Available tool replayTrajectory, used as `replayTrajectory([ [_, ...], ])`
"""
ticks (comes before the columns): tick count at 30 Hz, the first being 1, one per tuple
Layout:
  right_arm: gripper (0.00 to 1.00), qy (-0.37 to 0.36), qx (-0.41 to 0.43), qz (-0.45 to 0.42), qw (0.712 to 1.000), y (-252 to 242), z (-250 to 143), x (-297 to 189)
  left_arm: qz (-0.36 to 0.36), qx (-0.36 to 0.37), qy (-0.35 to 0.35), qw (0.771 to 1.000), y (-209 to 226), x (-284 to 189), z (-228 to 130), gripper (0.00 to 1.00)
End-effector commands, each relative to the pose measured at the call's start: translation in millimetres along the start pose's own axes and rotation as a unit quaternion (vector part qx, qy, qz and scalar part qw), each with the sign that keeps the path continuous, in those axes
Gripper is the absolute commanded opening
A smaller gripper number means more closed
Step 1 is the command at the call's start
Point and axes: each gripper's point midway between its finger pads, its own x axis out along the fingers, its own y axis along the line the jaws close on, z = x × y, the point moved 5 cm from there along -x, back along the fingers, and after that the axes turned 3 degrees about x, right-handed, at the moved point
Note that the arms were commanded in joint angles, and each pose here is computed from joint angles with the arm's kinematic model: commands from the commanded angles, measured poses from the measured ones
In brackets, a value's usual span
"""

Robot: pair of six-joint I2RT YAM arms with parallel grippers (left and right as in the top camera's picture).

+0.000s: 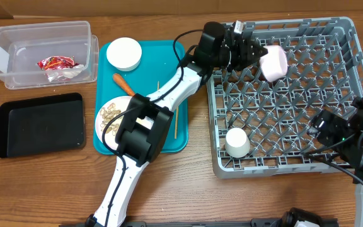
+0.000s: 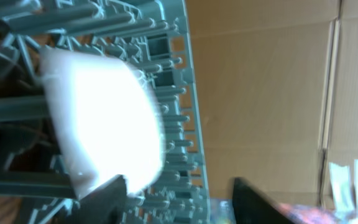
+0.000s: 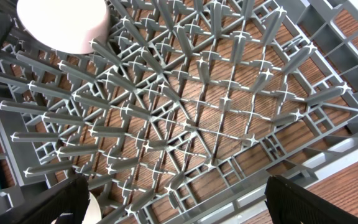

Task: Sort waste into correct bins and load items into the dishwasher
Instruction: 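Carry the pink bowl right and set it in the rack, then return the left gripper and grasp the white bowl rim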

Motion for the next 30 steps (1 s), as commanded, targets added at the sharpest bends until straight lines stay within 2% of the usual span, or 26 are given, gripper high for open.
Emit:
replayTrajectory([
  [1, 0.93, -0.02, 0.003, 0.002, 1.0, 1.0, 6.8, -9.2, -0.023, 0.025, 0.032, 0.999, -7.1, -6.1, -2.4, 0.77],
  [2, 0.93, -0.02, 0.002, 0.002, 1.0, 1.0, 6.8, -9.2, -0.025, 0.031, 0.031, 0.999, -8.4, -9.3, 0.0, 0.92],
  [3, 0.93, -0.02, 0.002, 0.001, 1.0, 0.9, 6.8, -9.2, -0.026, 0.04, 0.029, 0.998, -11.2, -12.4, 2.3, 1.0],
  [7, 0.93, -0.02, 0.002, 0.001, 1.0, 0.9, 6.8, -9.2, 0.002, 0.105, 0.001, 0.994, -32.1, -33.4, 15.7, 1.0],
  [12, 0.95, -0.02, 0.002, 0.002, 1.0, 1.0, 6.9, -9.2, 0.125, 0.195, -0.036, 0.972, -43.6, -65.6, 23.1, 1.0],
  [15, 0.99, -0.02, 0.003, 0.002, 1.0, 1.0, 6.8, -9.2, 0.253, 0.221, -0.057, 0.94, -38.4, -101.4, 26.6, 1.0],
  [18, 1.0, -0.019, 0.003, 0.002, 1.0, 1.1, 6.9, -8.9, 0.363, 0.215, -0.084, 0.903, -36.5, -144.0, 32.0, 1.0],
  [21, 1.0, -0.019, 0.003, 0.002, 1.0, 1.1, 6.9, -8.7, 0.474, 0.187, -0.125, 0.851, -33.8, -200.1, 39.6, 1.0],
  [24, 1.0, -0.018, 0.003, 0.006, 1.0, 2.0, 6.7, -8.7, 0.547, 0.158, -0.146, 0.809, -24.2, -245.3, 44.9, 1.0],
  [26, 1.0, -0.017, 0.003, 0.006, 1.0, 2.2, 6.6, -8.4, 0.57, 0.135, -0.147, 0.797, -14.2, -267.7, 48.0, 1.0],
  [30, 1.0, -0.013, 0.003, 0.01, 1.0, 3.3, 6.5, -6.8, 0.582, 0.103, -0.157, 0.792, 6.7, -296.3, 59.9, 0.99],
])
